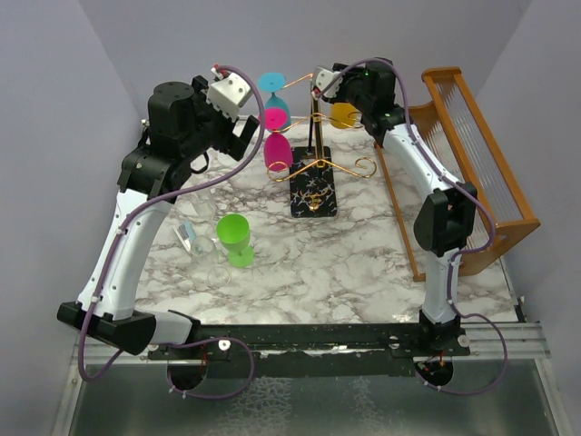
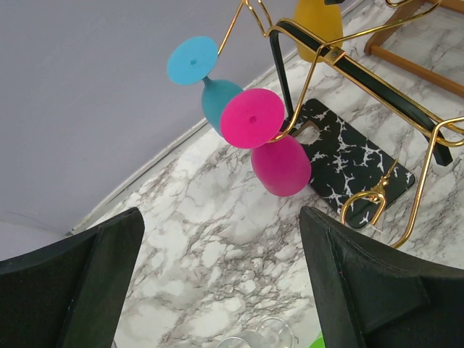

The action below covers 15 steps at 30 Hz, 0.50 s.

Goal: Place the wine glass upside down on the wine glass rack

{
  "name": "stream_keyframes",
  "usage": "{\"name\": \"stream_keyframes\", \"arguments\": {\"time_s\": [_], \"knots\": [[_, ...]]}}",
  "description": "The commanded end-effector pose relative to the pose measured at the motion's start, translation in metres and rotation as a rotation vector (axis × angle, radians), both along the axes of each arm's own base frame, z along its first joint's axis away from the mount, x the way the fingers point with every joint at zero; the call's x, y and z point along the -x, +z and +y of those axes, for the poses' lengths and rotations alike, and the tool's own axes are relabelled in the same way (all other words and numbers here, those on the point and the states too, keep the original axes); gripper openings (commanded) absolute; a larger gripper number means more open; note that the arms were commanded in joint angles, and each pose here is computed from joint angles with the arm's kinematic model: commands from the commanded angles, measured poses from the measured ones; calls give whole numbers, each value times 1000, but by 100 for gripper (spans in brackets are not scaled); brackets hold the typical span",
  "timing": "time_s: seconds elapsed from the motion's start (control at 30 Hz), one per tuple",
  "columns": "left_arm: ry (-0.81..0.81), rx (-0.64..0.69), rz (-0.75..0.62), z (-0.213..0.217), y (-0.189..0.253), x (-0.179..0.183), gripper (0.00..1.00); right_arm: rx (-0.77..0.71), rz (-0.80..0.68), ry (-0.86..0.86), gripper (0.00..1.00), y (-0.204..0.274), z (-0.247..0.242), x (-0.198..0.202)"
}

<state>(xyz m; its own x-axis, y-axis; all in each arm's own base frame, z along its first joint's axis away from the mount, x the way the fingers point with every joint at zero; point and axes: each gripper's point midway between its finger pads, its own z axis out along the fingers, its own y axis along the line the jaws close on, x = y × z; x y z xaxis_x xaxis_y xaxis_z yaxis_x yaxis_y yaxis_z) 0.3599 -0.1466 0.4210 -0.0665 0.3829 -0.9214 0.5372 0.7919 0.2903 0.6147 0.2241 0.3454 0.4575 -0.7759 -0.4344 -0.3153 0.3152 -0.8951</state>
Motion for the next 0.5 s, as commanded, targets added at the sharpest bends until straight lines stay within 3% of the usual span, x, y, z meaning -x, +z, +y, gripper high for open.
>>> {"name": "stream_keyframes", "arguments": {"time_s": [0.0,0.47], "knots": [[-9,15,-48,3,14,7,91,-41,-20,54,47,33,12,19],[14,-3,-28,11,0,8,91,-155,15,134,56,59,30,40]]}}
